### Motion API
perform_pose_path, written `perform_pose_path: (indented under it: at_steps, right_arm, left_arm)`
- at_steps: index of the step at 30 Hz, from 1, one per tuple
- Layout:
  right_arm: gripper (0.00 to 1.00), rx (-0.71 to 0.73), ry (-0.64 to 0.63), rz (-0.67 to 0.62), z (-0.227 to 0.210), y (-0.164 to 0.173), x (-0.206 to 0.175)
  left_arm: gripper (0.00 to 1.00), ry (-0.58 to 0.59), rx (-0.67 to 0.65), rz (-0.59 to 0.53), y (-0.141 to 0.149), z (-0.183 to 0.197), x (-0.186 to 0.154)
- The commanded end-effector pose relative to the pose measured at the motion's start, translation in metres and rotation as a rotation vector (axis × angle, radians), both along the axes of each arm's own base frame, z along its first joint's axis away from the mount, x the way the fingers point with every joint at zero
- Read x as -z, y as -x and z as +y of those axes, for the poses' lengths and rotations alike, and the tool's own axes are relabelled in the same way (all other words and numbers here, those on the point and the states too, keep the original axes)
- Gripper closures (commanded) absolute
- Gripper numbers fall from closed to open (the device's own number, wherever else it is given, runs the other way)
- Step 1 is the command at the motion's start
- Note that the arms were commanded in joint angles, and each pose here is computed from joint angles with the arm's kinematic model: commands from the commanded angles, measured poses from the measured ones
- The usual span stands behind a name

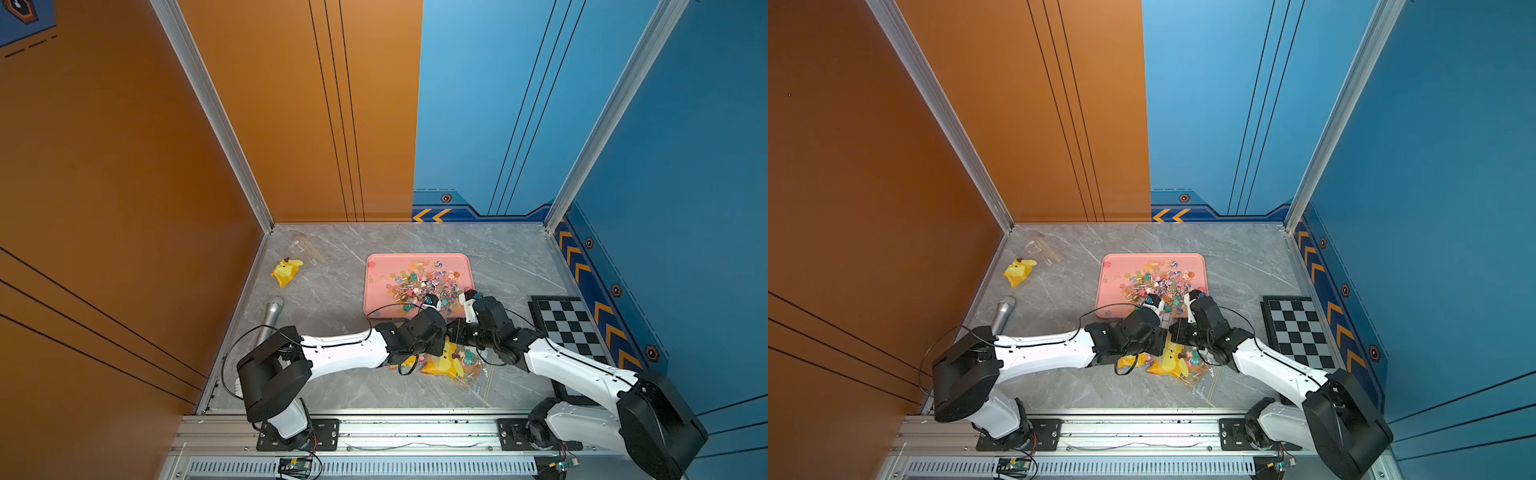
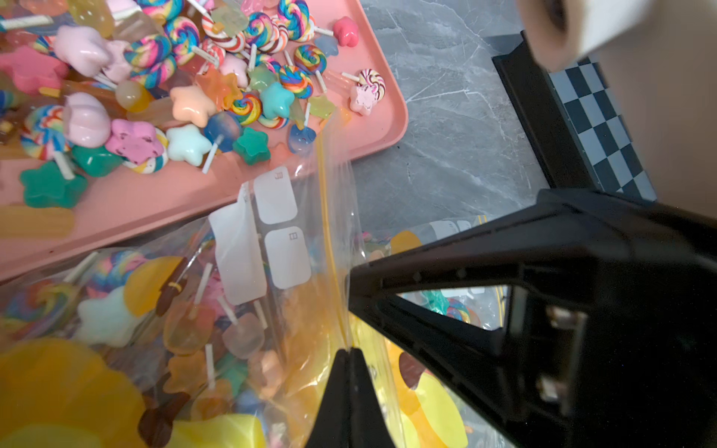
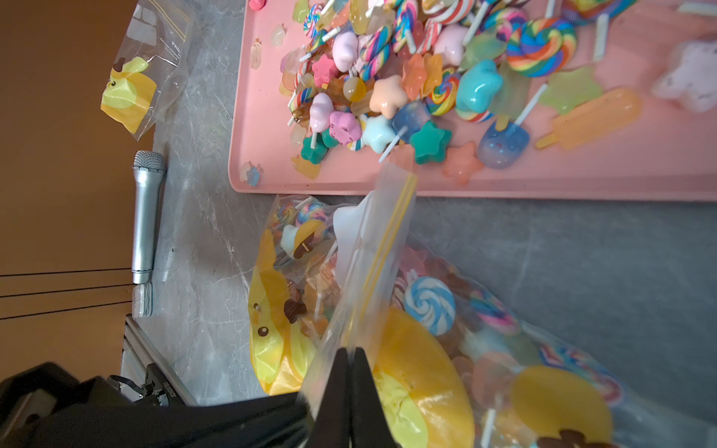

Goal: Pour candies out of the ziploc bag
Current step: Open the ziploc bag at the center of the board.

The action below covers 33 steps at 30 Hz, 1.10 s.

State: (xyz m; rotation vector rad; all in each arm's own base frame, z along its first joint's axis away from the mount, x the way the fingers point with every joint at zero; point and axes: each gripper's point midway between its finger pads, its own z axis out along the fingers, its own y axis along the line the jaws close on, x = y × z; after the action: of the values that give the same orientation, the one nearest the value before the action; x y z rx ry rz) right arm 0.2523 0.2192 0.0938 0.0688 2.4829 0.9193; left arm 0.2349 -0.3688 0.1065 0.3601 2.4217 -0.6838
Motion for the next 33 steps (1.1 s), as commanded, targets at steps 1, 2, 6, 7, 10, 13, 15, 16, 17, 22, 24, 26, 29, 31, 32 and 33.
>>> perform_pose_path:
  at_steps: [1, 2, 6, 7, 10, 13, 15, 16, 17, 22, 24, 26, 29, 31, 32, 33]
  right_arm:
    - [1.0, 0.009, 0.062, -0.011, -0.009, 0.001, 0.0]
    - [1.0, 0.009, 0.063, -0.011, -0.009, 0.001, 0.0]
    - [1.0, 0.007, 0.066, -0.015, -0.009, 0.001, -0.001]
    - [1.0, 0.006, 0.068, -0.014, -0.009, 0.002, -0.001]
    - [1.0, 0.004, 0.077, -0.012, -0.01, 0.003, 0.0]
    - [1.0, 0.001, 0.076, -0.013, -0.009, 0.003, 0.0]
    - [1.0, 0.0, 0.075, -0.014, -0.009, 0.004, -0.001]
    - [1.0, 0.0, 0.075, -0.018, -0.009, 0.003, -0.002]
    - [1.0, -0.002, 0.077, -0.017, -0.009, 0.003, -0.002]
    - [1.0, -0.003, 0.077, -0.022, -0.009, 0.004, -0.004]
    - [1.0, -0.001, 0.079, -0.023, -0.01, 0.004, -0.004]
    - [1.0, 0.0, 0.08, -0.023, -0.01, 0.005, -0.004]
    - [1.0, 0.001, 0.082, -0.025, -0.011, 0.005, -0.005]
    - [1.0, -0.003, 0.081, -0.028, -0.011, 0.006, -0.006]
    - [1.0, -0.006, 0.078, -0.03, -0.01, 0.006, -0.007]
    - [1.0, -0.011, 0.075, -0.032, -0.009, 0.007, -0.008]
  left_arm:
    - [1.0, -0.022, -0.039, -0.036, -0.008, 0.016, -0.008]
    - [1.0, -0.024, -0.04, -0.036, -0.008, 0.017, -0.008]
    - [1.0, -0.026, -0.048, -0.044, -0.008, 0.02, -0.01]
    - [1.0, -0.028, -0.051, -0.047, -0.008, 0.021, -0.01]
    - [1.0, -0.036, -0.064, -0.063, -0.01, 0.027, -0.013]
    - [1.0, -0.039, -0.076, -0.071, -0.011, 0.031, -0.015]
    - [1.0, -0.045, -0.079, -0.073, -0.011, 0.033, -0.015]
    - [1.0, -0.044, -0.08, -0.074, -0.011, 0.034, -0.015]
    - [1.0, -0.043, -0.081, -0.075, -0.011, 0.034, -0.016]
    - [1.0, -0.042, -0.087, -0.08, -0.012, 0.037, -0.016]
    - [1.0, -0.044, -0.091, -0.083, -0.012, 0.039, -0.018]
    - [1.0, -0.05, -0.103, -0.09, -0.014, 0.042, -0.02]
    - [1.0, -0.054, -0.124, -0.104, -0.017, 0.051, -0.025]
    - [1.0, -0.044, -0.115, -0.116, -0.018, 0.053, -0.032]
    - [1.0, -0.035, -0.086, -0.119, -0.017, 0.048, -0.035]
    - [1.0, -0.029, -0.05, -0.124, -0.016, 0.042, -0.039]
